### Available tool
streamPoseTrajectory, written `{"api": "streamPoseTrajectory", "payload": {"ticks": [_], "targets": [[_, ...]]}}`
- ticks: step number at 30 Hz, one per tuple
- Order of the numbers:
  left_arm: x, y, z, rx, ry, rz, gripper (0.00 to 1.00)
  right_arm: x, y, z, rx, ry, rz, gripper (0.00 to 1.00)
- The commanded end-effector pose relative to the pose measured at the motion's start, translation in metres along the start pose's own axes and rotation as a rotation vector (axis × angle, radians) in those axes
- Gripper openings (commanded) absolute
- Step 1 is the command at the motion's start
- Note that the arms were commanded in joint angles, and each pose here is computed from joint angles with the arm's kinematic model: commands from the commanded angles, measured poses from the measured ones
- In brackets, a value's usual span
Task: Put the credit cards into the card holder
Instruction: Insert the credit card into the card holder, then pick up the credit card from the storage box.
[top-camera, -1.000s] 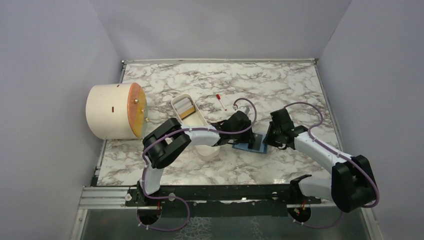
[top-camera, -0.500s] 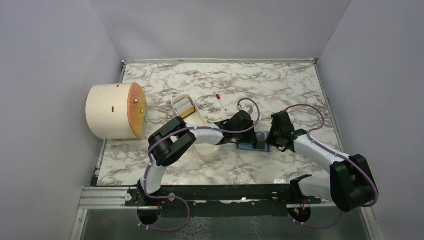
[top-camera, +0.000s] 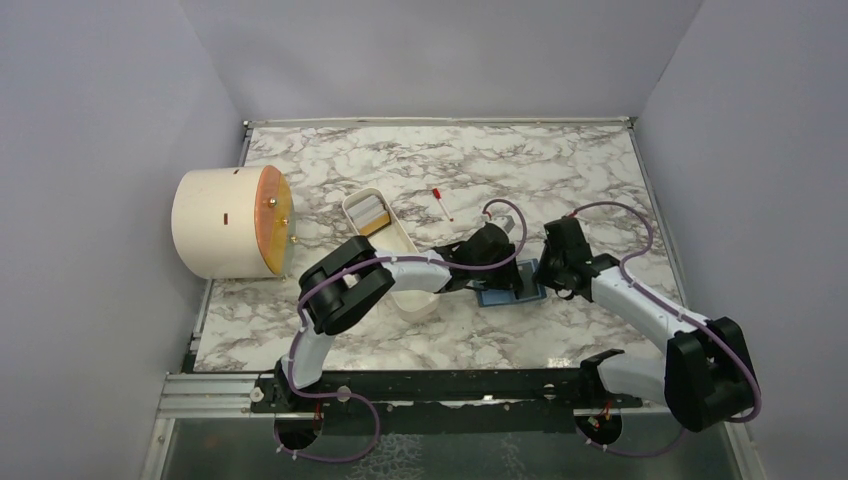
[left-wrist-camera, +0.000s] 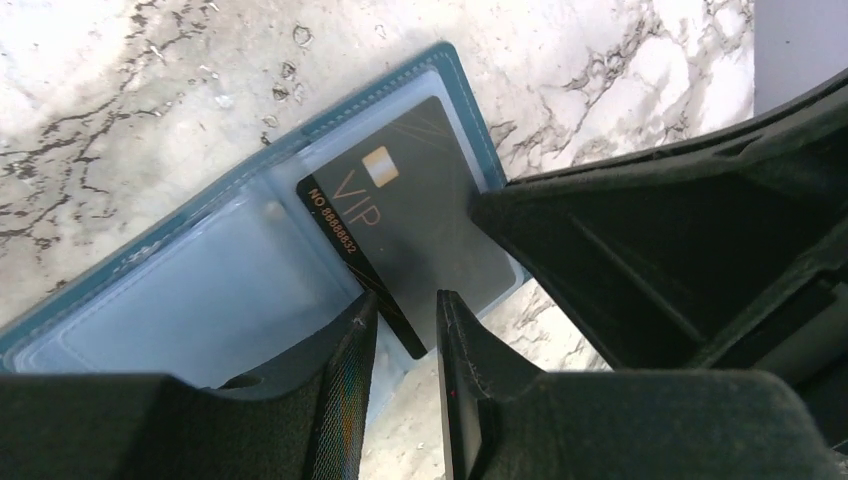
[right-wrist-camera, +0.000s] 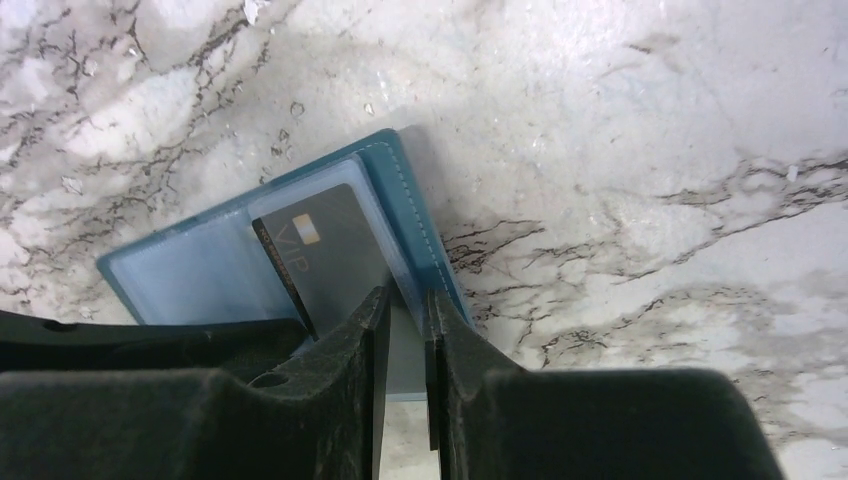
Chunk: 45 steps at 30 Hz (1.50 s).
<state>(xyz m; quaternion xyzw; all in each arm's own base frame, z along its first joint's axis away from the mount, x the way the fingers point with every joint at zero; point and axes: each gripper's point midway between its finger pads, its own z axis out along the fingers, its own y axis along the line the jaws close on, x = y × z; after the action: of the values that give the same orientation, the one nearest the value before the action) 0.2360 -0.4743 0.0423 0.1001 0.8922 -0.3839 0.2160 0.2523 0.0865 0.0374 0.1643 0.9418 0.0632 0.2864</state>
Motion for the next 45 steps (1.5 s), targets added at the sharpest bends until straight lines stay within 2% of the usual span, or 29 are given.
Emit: {"api": "streamPoseTrajectory", "payload": {"ticks": [1,5,12,18,23,26,33,45], "targets": [[-0.003,-0.017,0.003,0.057,-0.005,0.024,0.31,-0.017,-0.004,-0.005,0.05,-0.057,-0.009,0.19],[0.0,-0.015,0.005,0.057,0.004,0.017,0.31,-0.025,-0.011,-0.004,0.108,-0.074,-0.013,0.19],[-0.003,-0.017,-0.001,0.054,-0.007,0.039,0.32,-0.044,-0.004,-0.015,0.099,-0.118,-0.028,0.19],[-0.019,-0.029,-0.018,0.048,-0.029,0.142,0.45,-0.045,0.022,-0.038,-0.057,-0.09,-0.085,0.21],[-0.038,-0.037,-0.037,0.018,-0.063,0.235,0.64,-0.043,0.042,-0.064,-0.201,-0.086,-0.101,0.26],[-0.047,-0.035,-0.046,-0.014,-0.076,0.271,0.67,-0.042,0.055,-0.073,-0.293,-0.097,-0.097,0.26],[-0.07,-0.004,-0.078,-0.125,-0.106,0.342,0.66,-0.026,0.065,-0.066,-0.363,-0.047,-0.082,0.26],[-0.131,0.081,-0.178,-0.331,-0.153,0.563,0.64,-0.005,0.071,-0.055,-0.407,0.012,-0.099,0.25]]}}
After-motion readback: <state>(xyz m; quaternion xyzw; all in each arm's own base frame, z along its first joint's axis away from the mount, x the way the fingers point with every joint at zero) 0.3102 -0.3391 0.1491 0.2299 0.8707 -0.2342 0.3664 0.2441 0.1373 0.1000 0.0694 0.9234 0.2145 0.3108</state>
